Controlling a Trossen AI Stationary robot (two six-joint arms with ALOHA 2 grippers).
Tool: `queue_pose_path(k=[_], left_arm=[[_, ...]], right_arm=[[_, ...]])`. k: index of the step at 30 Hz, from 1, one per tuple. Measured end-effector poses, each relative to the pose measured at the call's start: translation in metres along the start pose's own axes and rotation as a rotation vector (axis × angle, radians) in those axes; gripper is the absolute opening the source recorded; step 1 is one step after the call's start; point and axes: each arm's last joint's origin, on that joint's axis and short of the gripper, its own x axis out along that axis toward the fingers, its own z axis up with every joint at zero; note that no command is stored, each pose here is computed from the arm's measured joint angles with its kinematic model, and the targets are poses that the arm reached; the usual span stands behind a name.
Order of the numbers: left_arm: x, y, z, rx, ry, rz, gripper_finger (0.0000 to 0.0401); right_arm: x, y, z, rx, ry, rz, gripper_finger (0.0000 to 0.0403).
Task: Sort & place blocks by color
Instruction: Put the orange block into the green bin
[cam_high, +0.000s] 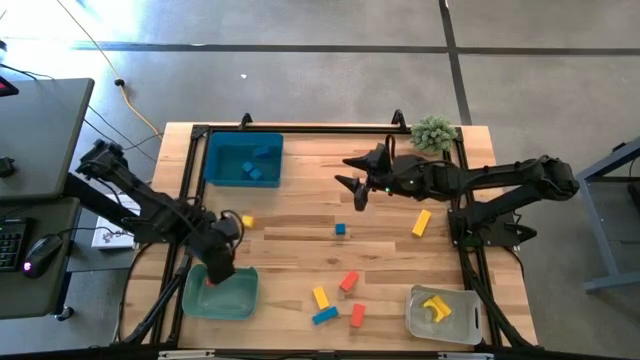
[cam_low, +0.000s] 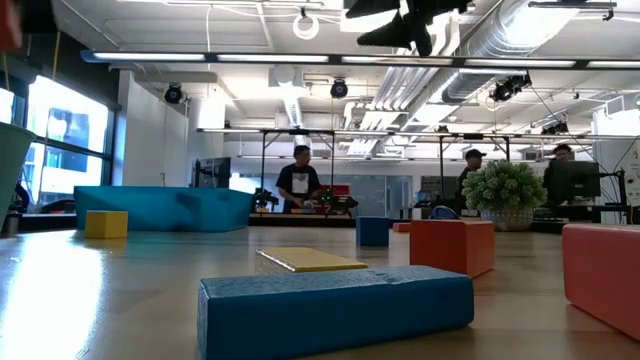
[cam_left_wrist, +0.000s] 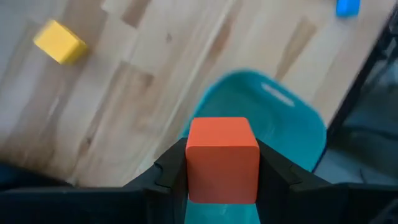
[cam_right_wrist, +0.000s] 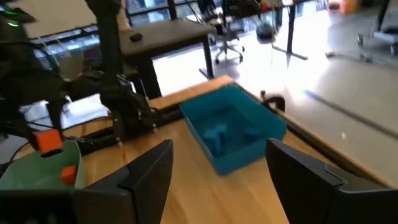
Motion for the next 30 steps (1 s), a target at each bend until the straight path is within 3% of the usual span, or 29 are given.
queue_pose_path(k=[11, 16, 22, 30], left_arm=[[0.032, -0.025, -0.019, 0.209, 0.121, 0.115, 0.0108], [0.040, -0.029, -0.019, 0.291, 0.154, 0.133, 0.0109], [0.040, -0.029, -0.019, 0.349, 0.155, 0.129, 0.0109], [0.056, -0.034, -0.016, 0.378, 0.187, 0.169, 0.0110]], right_arm=[[0.000, -0.001, -0.006, 0.089, 0.058, -0.010, 0.0243], [0.000, 0.001, -0.008, 0.181, 0.107, 0.067, 0.0243], [-0.004, -0.001, -0.025, 0.283, 0.326, 0.110, 0.0243], [-0.022, -0.013, -0.059, 0.425, 0.733, -0.081, 0.0243]])
